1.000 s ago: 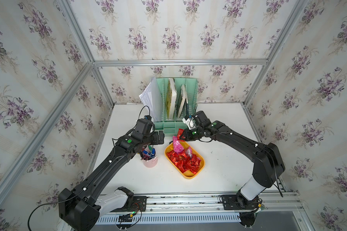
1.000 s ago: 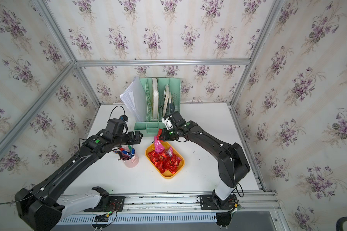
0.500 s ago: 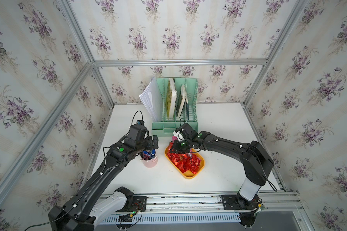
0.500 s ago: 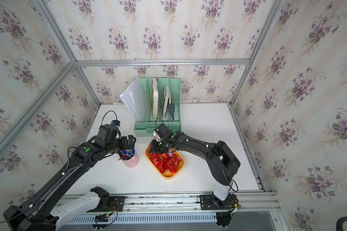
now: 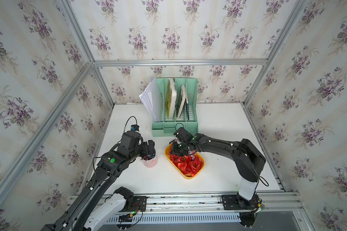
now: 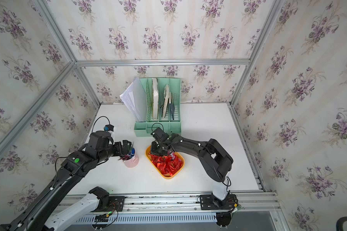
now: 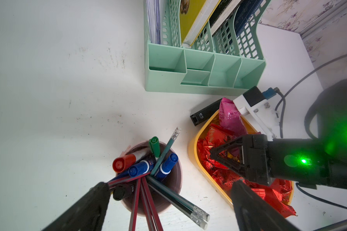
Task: Put the tea bags into the storage box
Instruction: Place the tea bag in the storage box, then reset both arms
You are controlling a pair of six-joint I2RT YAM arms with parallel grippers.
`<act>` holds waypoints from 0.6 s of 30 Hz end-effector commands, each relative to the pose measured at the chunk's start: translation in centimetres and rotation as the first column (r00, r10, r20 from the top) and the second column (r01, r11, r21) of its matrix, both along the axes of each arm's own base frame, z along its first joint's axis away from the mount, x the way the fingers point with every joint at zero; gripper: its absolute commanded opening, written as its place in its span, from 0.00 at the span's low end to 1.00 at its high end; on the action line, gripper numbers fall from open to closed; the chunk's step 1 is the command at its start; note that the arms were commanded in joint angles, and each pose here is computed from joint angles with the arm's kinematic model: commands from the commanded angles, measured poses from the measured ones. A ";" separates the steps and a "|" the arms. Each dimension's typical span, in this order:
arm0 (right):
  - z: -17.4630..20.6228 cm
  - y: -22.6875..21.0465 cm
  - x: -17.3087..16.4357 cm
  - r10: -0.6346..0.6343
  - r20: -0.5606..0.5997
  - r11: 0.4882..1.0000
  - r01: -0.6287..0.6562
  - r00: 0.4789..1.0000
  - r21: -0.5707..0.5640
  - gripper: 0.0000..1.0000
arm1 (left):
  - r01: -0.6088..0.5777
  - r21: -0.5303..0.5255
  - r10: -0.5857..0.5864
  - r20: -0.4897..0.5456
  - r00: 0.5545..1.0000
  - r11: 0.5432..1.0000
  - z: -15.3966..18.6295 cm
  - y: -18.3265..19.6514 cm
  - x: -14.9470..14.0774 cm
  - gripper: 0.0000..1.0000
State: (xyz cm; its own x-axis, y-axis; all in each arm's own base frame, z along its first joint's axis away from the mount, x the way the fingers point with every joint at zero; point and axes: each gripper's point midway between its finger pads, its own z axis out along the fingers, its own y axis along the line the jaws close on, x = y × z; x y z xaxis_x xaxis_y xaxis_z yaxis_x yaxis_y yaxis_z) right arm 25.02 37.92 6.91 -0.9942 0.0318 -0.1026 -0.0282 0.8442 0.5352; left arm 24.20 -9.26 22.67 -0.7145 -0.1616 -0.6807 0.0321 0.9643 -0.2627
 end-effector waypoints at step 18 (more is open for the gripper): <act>14.4 -17.0 10.2 -0.321 0.437 0.939 0.342 0.840 0.033 0.65 | -0.175 0.067 0.168 0.093 0.981 0.982 2.6 5.6 4.6 0.99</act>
